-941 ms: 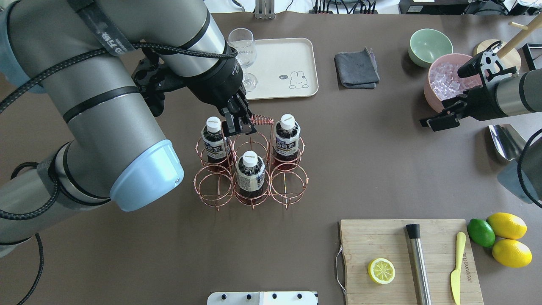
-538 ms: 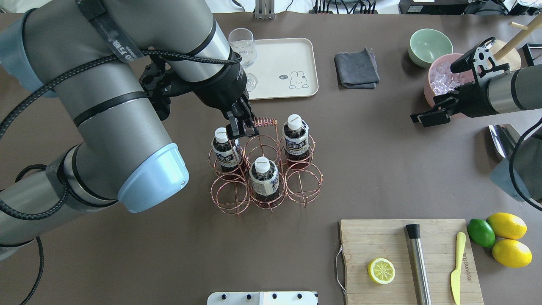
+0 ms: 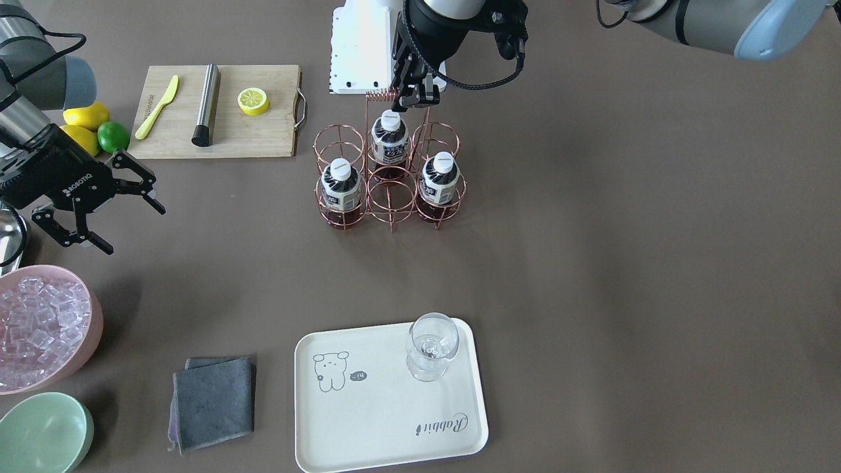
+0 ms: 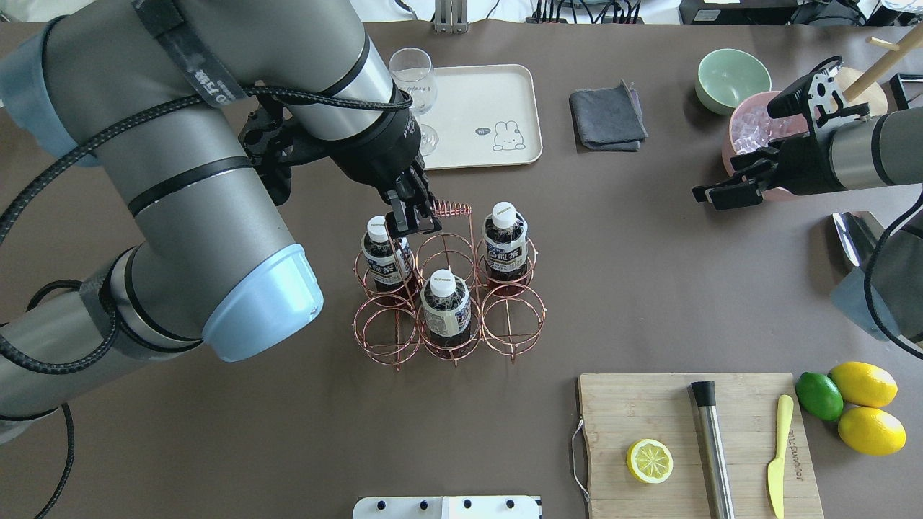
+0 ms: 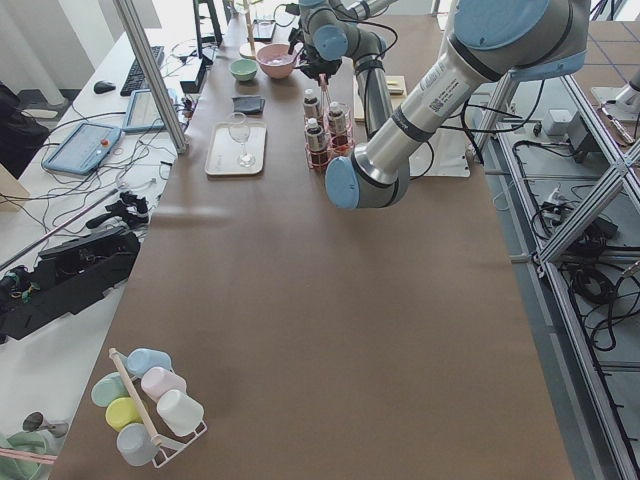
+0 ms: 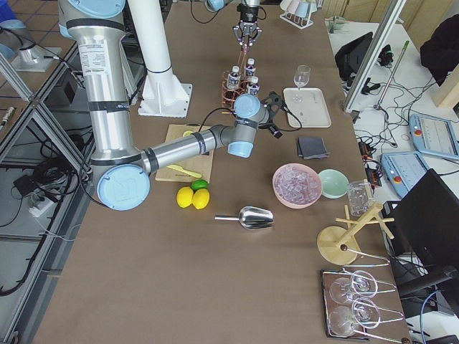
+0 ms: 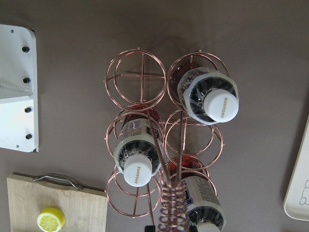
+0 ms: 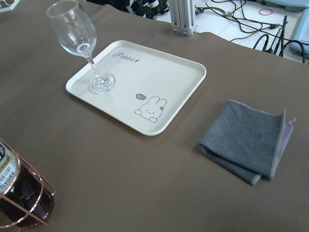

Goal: Take tea from basket to plate

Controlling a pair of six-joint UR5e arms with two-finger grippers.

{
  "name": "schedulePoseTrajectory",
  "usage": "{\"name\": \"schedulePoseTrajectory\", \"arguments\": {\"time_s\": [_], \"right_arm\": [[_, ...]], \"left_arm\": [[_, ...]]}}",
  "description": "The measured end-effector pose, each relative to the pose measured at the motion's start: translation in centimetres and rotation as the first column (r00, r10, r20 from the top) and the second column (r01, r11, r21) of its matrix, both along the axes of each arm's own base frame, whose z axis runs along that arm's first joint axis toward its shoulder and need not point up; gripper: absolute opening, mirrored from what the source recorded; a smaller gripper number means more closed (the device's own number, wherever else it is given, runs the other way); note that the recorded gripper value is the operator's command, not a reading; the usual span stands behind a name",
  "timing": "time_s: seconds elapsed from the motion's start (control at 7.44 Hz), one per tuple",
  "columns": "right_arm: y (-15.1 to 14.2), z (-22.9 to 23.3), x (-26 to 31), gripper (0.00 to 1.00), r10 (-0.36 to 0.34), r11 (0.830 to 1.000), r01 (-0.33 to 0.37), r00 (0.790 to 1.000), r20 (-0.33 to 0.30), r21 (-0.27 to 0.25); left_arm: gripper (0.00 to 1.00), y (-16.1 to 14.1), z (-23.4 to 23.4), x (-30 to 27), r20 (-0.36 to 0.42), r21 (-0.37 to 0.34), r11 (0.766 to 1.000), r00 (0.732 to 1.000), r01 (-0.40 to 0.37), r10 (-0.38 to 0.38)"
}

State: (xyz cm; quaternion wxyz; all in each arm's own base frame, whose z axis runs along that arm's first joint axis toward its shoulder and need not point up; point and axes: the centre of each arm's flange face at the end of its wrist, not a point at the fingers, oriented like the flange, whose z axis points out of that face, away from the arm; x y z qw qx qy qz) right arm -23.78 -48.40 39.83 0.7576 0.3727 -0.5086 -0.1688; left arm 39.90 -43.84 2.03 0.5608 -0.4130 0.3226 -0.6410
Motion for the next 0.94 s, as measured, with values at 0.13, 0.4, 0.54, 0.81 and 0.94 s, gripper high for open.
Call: {"name": "schedulePoseTrajectory", "arguments": {"time_s": [0.13, 0.4, 0.54, 0.81, 0.94], "right_arm": [[-0.1, -1.6, -0.6, 1.00, 0.013, 0.999, -0.015, 0.999, 0.042, 0.028], [1.3, -4.6, -3.4, 1.00, 0.048, 0.994, -0.063, 0.986, 0.159, 0.093], [2.6, -6.0, -5.0, 1.00, 0.044, 0.991, -0.070, 0.977, 0.209, 0.117], [4.6, -8.9, -7.5, 1.00, 0.041, 0.984, -0.089, 0.958, 0.285, 0.157], [6.0, -10.1, -8.5, 1.00, 0.031, 0.980, -0.091, 0.947, 0.320, 0.176]], "left_arm": [[0.00, 0.0, -0.1, -0.1, -0.002, 0.001, 1.000, 1.000, 0.000, 0.000], [0.00, 0.2, -0.2, 0.1, -0.003, 0.000, 1.000, 1.000, -0.002, 0.002], [0.00, 0.3, -0.2, 0.2, -0.004, 0.000, 1.000, 1.000, -0.004, 0.004], [0.00, 0.4, -0.3, 0.3, -0.011, -0.004, 1.000, 1.000, -0.003, 0.003], [0.00, 0.4, -0.3, 0.4, -0.013, -0.004, 1.000, 1.000, -0.003, 0.003]]}}
